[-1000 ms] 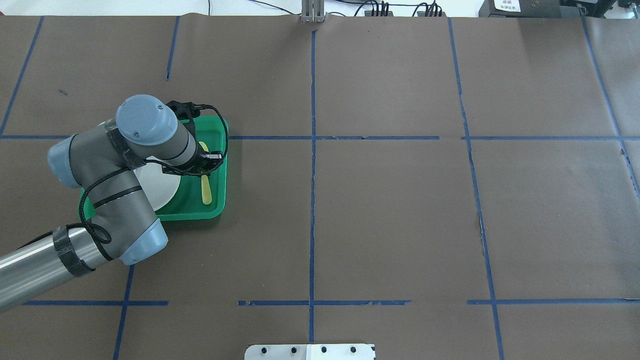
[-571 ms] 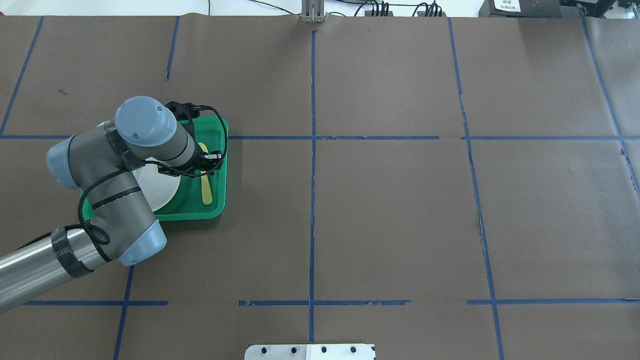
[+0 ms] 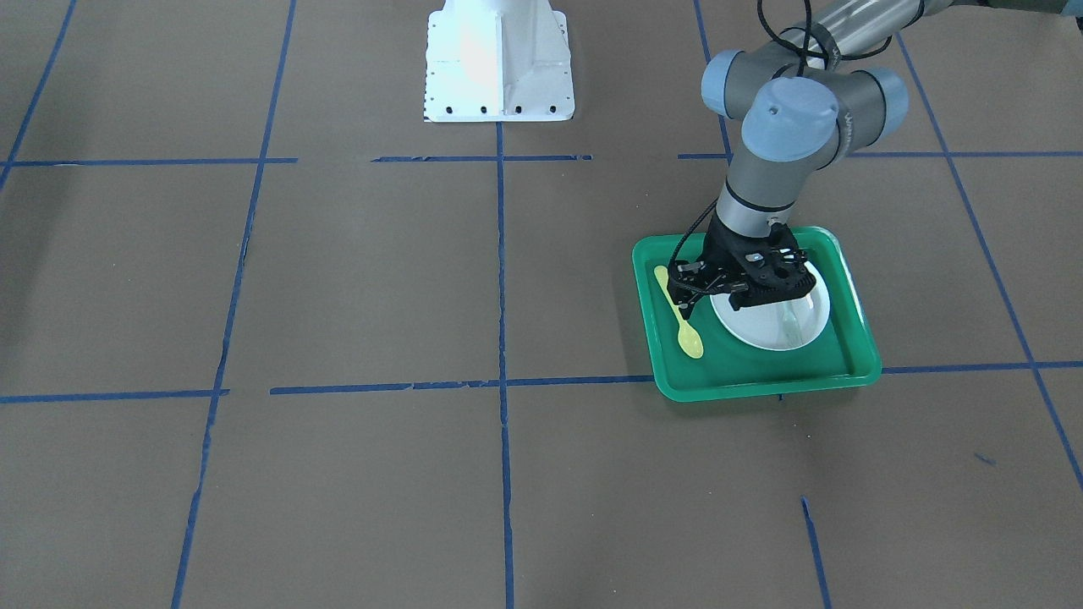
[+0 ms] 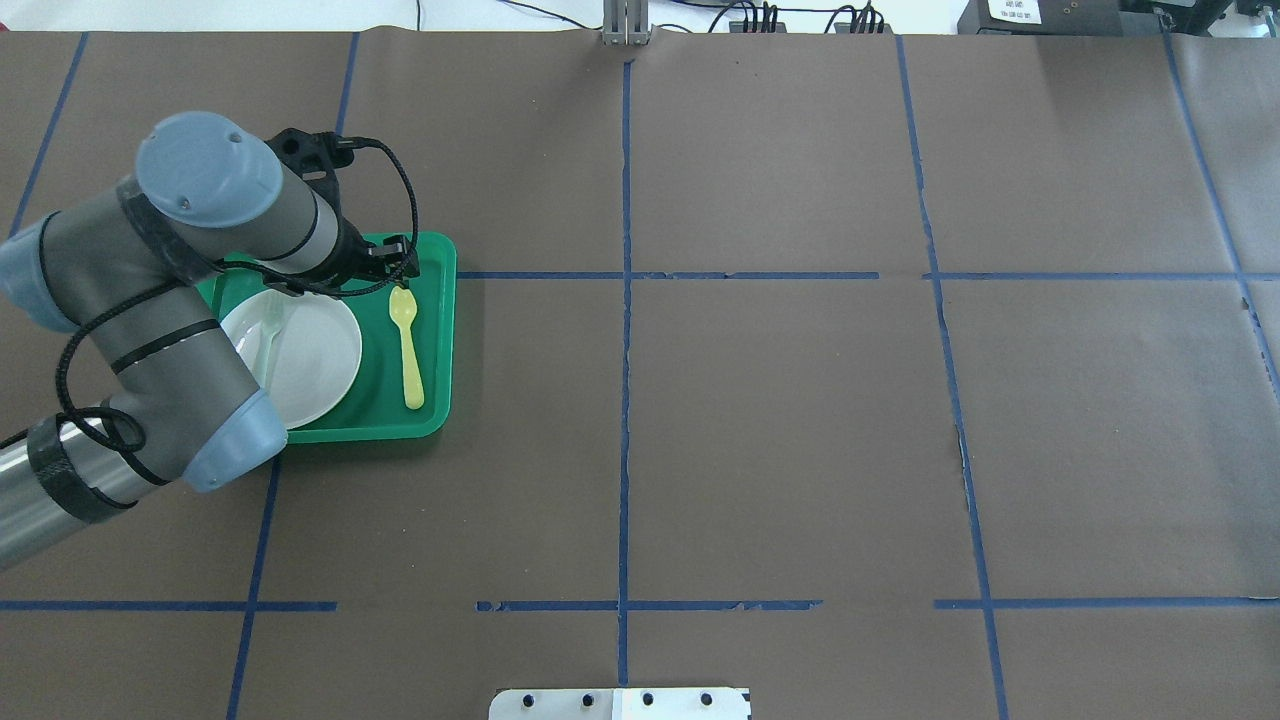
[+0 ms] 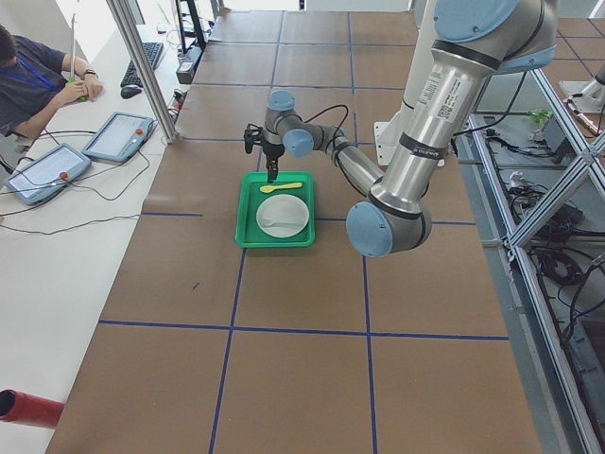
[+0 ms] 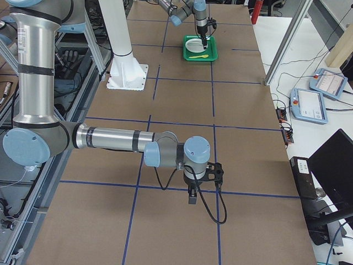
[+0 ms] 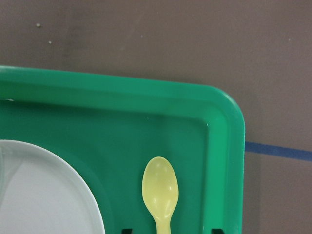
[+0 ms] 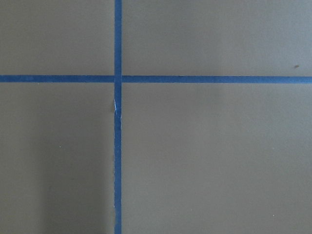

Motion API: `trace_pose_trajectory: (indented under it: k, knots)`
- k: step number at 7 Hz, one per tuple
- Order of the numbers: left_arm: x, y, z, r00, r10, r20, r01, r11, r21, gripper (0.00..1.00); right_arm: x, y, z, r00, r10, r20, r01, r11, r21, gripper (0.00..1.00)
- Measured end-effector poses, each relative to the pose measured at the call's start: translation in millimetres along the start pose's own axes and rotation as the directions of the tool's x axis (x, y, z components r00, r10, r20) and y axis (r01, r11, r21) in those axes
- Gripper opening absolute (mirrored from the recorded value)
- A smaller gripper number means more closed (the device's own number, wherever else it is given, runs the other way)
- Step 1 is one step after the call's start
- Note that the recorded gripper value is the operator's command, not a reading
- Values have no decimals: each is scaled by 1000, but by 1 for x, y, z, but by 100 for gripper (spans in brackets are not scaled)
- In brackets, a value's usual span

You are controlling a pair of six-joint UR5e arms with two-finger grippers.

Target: Place spoon

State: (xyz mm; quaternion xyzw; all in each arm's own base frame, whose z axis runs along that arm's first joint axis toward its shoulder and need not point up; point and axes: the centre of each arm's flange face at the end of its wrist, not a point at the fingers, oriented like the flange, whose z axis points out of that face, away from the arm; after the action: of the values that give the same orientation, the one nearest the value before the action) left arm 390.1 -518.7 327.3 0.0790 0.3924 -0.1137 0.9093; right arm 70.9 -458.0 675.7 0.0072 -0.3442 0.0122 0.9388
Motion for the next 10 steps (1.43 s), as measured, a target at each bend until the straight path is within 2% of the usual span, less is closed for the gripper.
trace_pose_trajectory:
  k: [2,4,5,8,10]
  knots:
    - [-87,-30,-28,989,143,29,-143,990,-7,100,0,0,0,1000,0,0,0,1000,0,100]
    - [-215,-59,-65,948,314,55,-312,949,-38,100,0,0,0,1000,-1,0,1,1000,1,100]
    - [-285,-62,-80,936,349,54,-345,936,-70,100,0,0,0,1000,-1,0,1,1000,1,100]
    - [-492,-46,-128,922,376,93,-363,923,-130,100,0,0,0,1000,0,0,0,1000,0,100]
    - [-552,-35,-153,935,336,112,-318,936,-151,100,0,0,0,1000,0,0,0,1000,0,100]
